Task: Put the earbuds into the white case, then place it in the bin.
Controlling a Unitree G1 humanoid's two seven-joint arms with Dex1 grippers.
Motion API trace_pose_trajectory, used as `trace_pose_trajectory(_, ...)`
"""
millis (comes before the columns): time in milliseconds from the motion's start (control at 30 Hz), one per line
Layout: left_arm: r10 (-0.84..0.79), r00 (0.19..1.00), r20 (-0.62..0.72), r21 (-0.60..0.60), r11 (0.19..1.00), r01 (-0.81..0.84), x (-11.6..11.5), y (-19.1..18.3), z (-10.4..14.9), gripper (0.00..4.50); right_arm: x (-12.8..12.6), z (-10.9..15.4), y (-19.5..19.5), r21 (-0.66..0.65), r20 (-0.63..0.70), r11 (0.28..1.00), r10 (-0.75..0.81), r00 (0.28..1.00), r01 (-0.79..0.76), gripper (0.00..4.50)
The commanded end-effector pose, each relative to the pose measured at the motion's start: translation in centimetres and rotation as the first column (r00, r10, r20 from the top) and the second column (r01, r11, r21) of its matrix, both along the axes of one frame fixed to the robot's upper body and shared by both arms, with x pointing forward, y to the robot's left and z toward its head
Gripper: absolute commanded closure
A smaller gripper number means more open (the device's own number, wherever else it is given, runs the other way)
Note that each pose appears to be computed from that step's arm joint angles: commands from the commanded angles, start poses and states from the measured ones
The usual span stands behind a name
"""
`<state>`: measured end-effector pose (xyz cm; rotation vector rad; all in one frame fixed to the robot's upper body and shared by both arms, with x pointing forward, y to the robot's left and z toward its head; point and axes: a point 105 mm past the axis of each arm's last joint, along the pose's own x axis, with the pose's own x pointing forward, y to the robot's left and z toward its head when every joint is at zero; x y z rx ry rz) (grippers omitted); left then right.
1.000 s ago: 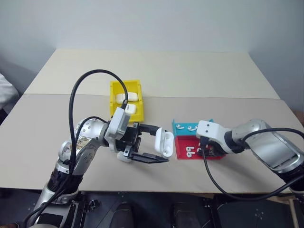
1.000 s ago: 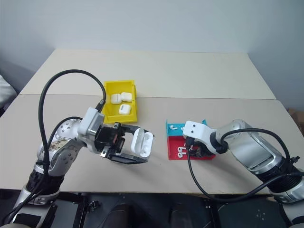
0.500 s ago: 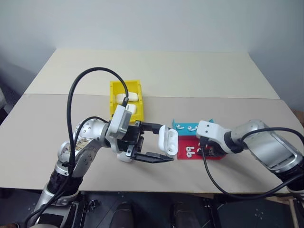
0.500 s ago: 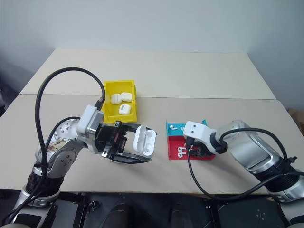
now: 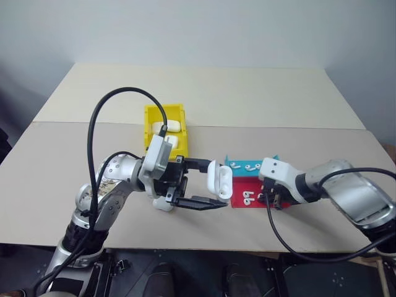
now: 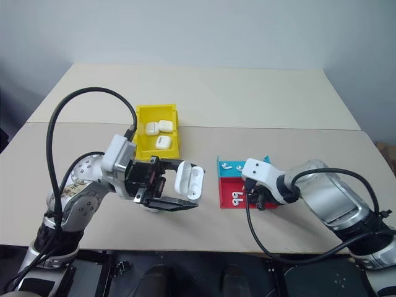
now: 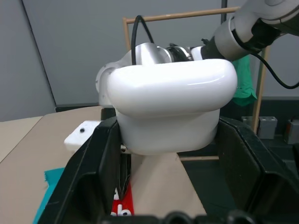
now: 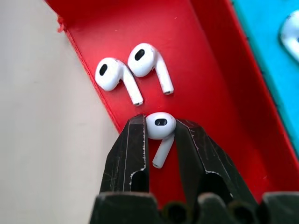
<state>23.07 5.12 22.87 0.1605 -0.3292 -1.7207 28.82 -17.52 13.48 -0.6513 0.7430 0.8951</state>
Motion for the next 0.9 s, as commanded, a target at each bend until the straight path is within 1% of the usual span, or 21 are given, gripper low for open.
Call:
trace_pose_trajectory(33, 0.002, 1.000, 0.028, -0.040, 0.999, -0.001, 0.1, -0.2, 1.8, 1.73, -0.2, 4.9, -1.4, 0.111, 0.107, 0.990, -0.095, 0.990, 0.083, 3.86)
trace_pose_trajectory(100, -0.013, 0.999, 0.037, -0.037, 0.999, 0.014, 0.1, -0.5, 2.0, 1.73, -0.9, 7.8, -1.3, 0.263, 0.153, 0.962, -0.117, 0.981, 0.074, 3.86)
trace_pose_trajectory(133, -0.017, 0.999, 0.038, -0.036, 0.999, 0.018, 0.1, -0.5, 2.0, 1.73, -1.1, 9.3, -1.2, 0.344, 0.197, 0.938, -0.123, 0.973, 0.049, 3.86)
trace_pose_trajectory(200, -0.010, 0.999, 0.033, -0.027, 1.000, 0.011, 0.3, -0.7, 2.1, 1.73, -1.3, 12.3, -0.8, 0.513, 0.325, 0.858, -0.159, 0.932, -0.033, 3.86)
trace_pose_trajectory(267, -0.003, 1.000, 0.023, -0.019, 1.000, 0.003, 0.6, -0.9, 2.1, 1.73, -1.8, 15.0, -0.6, 0.673, 0.411, 0.725, -0.205, 0.888, -0.144, 3.86)
trace_pose_trajectory(300, 0.001, 1.000, 0.018, -0.015, 1.000, -0.001, 0.8, -1.0, 2.2, 1.73, -2.0, 15.8, -0.4, 0.717, 0.440, 0.670, -0.224, 0.870, -0.190, 3.86)
trace_pose_trajectory(367, 0.007, 1.000, 0.000, -0.002, 1.000, -0.007, 1.1, -1.1, 2.3, 1.73, -2.8, 16.9, 0.4, 0.773, 0.464, 0.575, -0.223, 0.857, -0.269, 3.86)
trace_pose_trajectory(433, 0.013, 1.000, -0.019, -0.001, 1.000, -0.013, 1.3, -1.3, 2.6, 1.73, -3.8, 17.3, 1.6, 0.786, 0.483, 0.520, -0.179, 0.857, -0.335, 3.86)
trace_pose_trajectory(533, 0.015, 1.000, -0.026, 0.023, 1.000, -0.014, 1.3, -1.5, 2.6, 1.73, -6.0, 17.3, 4.1, 0.760, 0.543, 0.461, -0.065, 0.837, -0.458, 3.86)
trace_pose_trajectory(600, 0.013, 1.000, -0.026, 0.023, 1.000, -0.013, 1.3, -1.5, 2.6, 1.73, -6.7, 17.1, 5.1, 0.761, 0.543, 0.441, -0.031, 0.839, -0.476, 3.86)
trace_pose_trajectory(900, 0.023, 1.000, -0.020, 0.018, 1.000, -0.023, 1.5, -1.4, 2.7, 1.73, -6.7, 15.4, 7.6, 0.760, 0.498, 0.473, 0.015, 0.867, -0.445, 3.86)
